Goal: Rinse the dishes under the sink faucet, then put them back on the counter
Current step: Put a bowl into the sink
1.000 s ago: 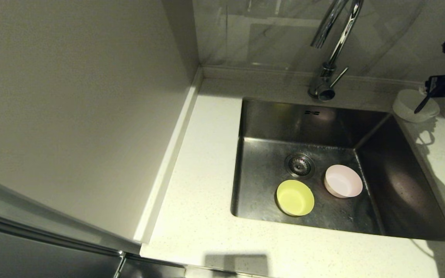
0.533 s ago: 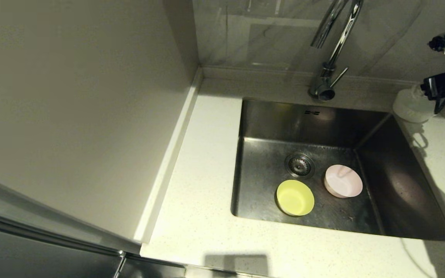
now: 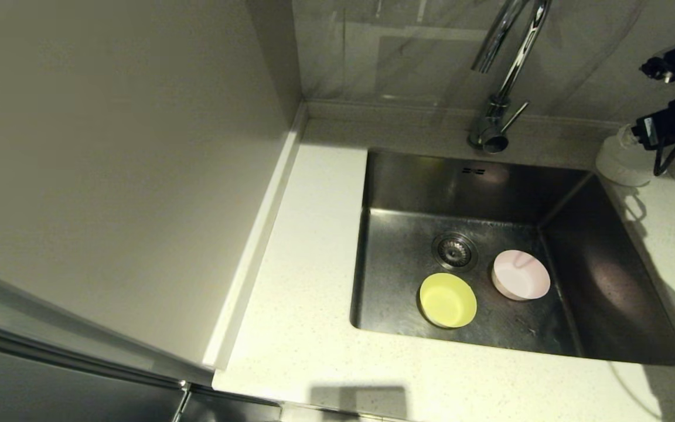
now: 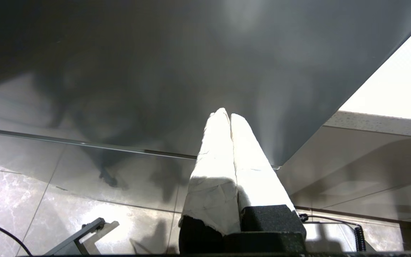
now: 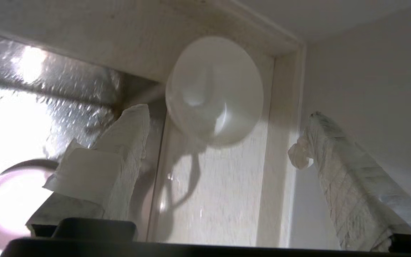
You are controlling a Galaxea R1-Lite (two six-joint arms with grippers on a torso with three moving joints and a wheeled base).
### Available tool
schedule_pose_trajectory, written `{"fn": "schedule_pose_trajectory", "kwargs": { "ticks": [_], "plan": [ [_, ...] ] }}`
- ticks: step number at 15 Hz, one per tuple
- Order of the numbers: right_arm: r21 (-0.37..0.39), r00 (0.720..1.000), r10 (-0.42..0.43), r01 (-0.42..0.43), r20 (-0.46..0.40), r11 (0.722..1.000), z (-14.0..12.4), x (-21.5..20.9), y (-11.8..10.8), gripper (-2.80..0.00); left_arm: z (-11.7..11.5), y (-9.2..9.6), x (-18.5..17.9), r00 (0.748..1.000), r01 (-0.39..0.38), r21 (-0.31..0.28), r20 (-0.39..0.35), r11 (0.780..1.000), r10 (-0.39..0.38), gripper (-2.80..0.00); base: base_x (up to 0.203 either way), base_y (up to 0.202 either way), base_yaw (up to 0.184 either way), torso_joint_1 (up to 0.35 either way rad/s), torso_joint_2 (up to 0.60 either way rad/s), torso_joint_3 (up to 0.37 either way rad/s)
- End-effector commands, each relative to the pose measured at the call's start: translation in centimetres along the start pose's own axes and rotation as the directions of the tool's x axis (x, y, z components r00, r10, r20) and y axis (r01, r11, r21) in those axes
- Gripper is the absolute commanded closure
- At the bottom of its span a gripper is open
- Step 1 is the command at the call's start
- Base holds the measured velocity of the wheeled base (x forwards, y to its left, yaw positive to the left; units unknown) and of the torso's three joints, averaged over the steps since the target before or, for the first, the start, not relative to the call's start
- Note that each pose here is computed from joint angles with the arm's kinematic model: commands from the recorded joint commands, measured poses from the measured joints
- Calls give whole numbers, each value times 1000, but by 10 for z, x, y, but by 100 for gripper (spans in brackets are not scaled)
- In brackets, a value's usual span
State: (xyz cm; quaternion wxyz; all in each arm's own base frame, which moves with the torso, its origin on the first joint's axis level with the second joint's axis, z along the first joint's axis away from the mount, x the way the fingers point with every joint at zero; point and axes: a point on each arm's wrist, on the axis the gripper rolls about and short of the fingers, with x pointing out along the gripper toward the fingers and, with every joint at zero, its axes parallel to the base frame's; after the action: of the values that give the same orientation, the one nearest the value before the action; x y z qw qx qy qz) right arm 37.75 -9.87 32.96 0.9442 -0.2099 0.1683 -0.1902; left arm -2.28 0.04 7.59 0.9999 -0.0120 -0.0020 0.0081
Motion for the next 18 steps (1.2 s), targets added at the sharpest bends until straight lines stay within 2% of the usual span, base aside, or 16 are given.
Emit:
{"fn": "schedule_pose_trajectory", "kwargs": {
  "ticks": [1,4,6,7,16,17,18],
  "plan": [
    [-17,999,33,-33,-25,999,-9,15,8,-280,0,0,0,1000,-1,-1,2,1000,1,0,0,0,0,0,0,0],
    [-16,997,83,-83,7,996,-6,7,0,-280,0,0,0,1000,-1,-1,2,1000,1,0,0,0,0,0,0,0],
    [-16,989,144,-144,-27,989,-10,-4,-7,-280,0,0,0,1000,-1,-1,2,1000,1,0,0,0,0,0,0,0],
    [-12,987,154,-155,-42,988,-13,-4,-9,0,0,0,0,1000,-1,-1,2,1000,1,0,0,0,0,0,0,0],
    [-21,994,49,-51,-97,998,-16,-3,-12,0,0,0,0,1000,-1,-1,2,1000,1,0,0,0,0,0,0,0],
    [-21,994,46,-48,-97,999,-15,-2,-12,-170,0,0,0,1000,-1,-1,2,1000,1,0,0,0,0,0,0,0],
    [-22,994,43,-46,-104,999,-17,-1,-11,-280,0,0,0,1000,-1,-1,2,1000,1,0,0,0,0,0,0,0]
  ]
}}
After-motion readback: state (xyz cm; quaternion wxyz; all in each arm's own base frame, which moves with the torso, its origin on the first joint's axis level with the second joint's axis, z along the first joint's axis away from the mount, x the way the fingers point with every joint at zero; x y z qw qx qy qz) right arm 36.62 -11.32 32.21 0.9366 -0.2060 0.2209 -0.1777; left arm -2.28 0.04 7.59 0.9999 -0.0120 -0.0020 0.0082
